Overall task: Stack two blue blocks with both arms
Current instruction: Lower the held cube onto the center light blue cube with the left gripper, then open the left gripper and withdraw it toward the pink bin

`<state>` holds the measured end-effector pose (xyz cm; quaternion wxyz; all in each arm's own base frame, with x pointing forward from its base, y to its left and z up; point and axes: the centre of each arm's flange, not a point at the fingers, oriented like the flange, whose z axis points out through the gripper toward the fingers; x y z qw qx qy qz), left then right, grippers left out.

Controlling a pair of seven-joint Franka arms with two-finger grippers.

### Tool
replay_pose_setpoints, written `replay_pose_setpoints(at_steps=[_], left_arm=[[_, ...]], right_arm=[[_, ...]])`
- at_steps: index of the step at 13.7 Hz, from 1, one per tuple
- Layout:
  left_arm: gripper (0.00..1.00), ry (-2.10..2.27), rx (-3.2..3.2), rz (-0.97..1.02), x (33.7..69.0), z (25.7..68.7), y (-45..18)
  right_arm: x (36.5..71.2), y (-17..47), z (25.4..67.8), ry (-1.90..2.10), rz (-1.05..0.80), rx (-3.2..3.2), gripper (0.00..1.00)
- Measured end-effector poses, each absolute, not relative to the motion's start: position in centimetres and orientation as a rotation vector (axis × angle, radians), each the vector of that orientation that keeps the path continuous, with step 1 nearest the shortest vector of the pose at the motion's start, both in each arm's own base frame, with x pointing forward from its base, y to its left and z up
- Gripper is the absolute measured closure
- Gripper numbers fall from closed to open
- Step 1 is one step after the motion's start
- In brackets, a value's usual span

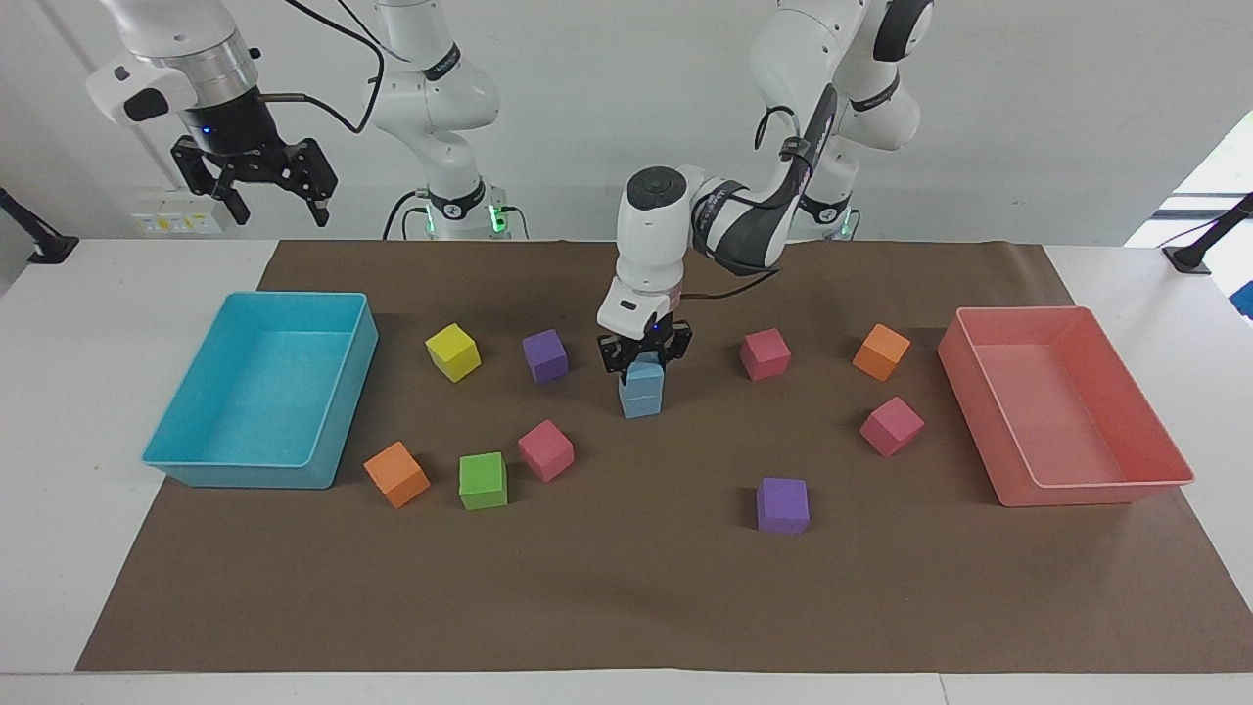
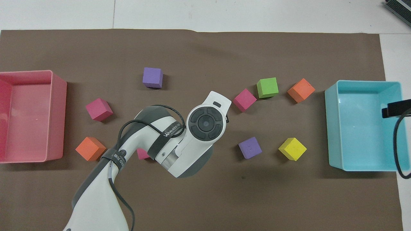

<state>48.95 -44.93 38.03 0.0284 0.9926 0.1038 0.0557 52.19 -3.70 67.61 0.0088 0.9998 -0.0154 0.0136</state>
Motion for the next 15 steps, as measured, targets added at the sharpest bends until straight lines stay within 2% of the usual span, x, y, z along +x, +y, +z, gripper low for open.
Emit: replay_pose_setpoints(at_steps=[1,2,3,6,9,11,15], left_arm=[[0.23,0.321,3.060,0.176,49.0,38.1,-44.9],[0.08,0.322,3.057,0.180,49.1,38.2,-44.9],[0.00,0.322,3.055,0.184,49.1,38.3,-44.8],[0.00,0.321,3.043,0.202,49.2,39.4,-44.7],[0.00,0.289,3.012,0.269,49.3,44.1,-43.5],[0.00,0.186,3.055,0.272,50.3,47.5,-39.7],[0.00,-0.125,3.138,0.199,53.6,52.9,-27.8]], right_arm=[[52.2,-3.7,67.6,-0.048,0.042,3.123,0.00],[52.2,-3.7,67.6,-0.048,0.042,3.123,0.00],[52.2,-3.7,67.6,-0.048,0.042,3.123,0.00],[52.2,-3.7,67.6,-0.048,0.042,3.123,0.00],[52.2,-3.7,67.6,-0.048,0.042,3.123,0.00],[52.2,-3.7,67.6,-0.048,0.042,3.123,0.00],[52.2,-3.7,67.6,-0.048,0.042,3.123,0.00]])
